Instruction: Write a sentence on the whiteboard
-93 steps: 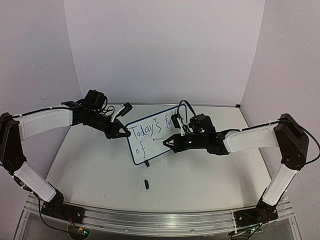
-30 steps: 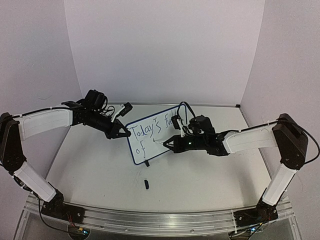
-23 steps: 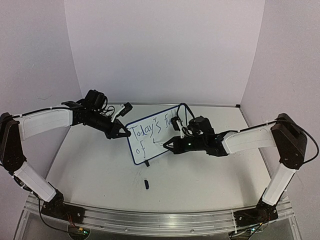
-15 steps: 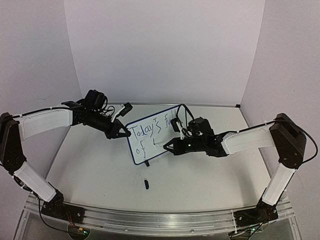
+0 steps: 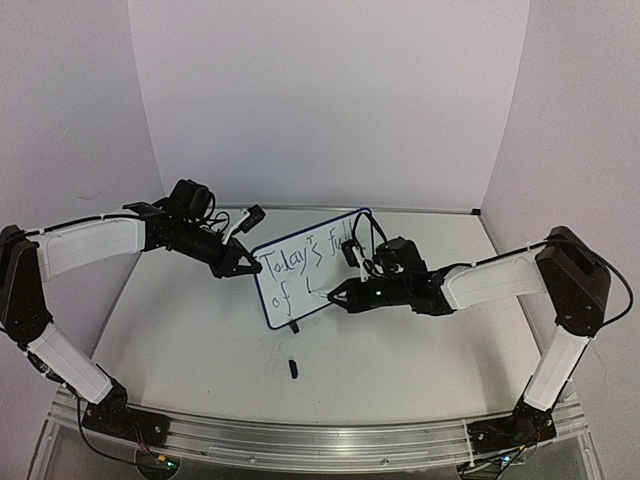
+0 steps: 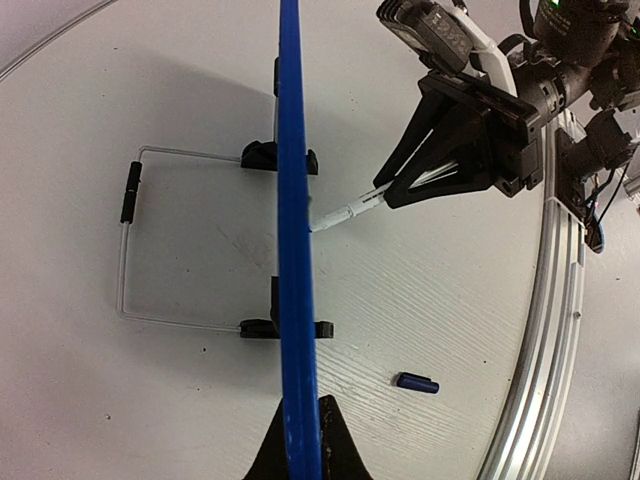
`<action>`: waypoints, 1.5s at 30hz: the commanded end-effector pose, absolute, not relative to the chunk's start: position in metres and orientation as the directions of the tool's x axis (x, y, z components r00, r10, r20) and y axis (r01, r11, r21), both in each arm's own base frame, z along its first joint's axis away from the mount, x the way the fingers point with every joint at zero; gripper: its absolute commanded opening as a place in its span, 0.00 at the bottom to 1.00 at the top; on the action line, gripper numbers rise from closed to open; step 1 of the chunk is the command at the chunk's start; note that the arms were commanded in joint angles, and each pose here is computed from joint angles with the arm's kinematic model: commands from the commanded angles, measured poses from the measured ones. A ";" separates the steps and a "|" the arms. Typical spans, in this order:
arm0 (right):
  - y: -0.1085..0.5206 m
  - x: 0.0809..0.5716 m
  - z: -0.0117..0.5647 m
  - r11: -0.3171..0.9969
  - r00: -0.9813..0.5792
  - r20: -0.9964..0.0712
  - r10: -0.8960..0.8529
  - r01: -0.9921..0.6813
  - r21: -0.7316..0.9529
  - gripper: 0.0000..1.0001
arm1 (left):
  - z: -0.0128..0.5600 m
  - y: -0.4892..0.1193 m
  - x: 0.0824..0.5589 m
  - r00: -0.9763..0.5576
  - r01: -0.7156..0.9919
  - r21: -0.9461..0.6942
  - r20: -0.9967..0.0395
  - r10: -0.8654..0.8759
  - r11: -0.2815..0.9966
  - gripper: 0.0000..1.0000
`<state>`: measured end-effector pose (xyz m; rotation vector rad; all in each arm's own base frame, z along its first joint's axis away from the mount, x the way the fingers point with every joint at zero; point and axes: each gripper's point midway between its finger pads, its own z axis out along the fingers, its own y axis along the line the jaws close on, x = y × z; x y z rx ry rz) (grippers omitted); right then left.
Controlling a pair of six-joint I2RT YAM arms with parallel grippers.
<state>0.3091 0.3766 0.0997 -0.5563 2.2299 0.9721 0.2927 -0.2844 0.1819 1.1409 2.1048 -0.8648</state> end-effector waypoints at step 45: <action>0.369 0.319 0.114 0.669 -0.679 -0.730 -0.075 -0.577 0.467 0.00 | 0.164 -0.283 0.282 -0.494 0.858 -0.283 -0.682 0.539 0.429 0.00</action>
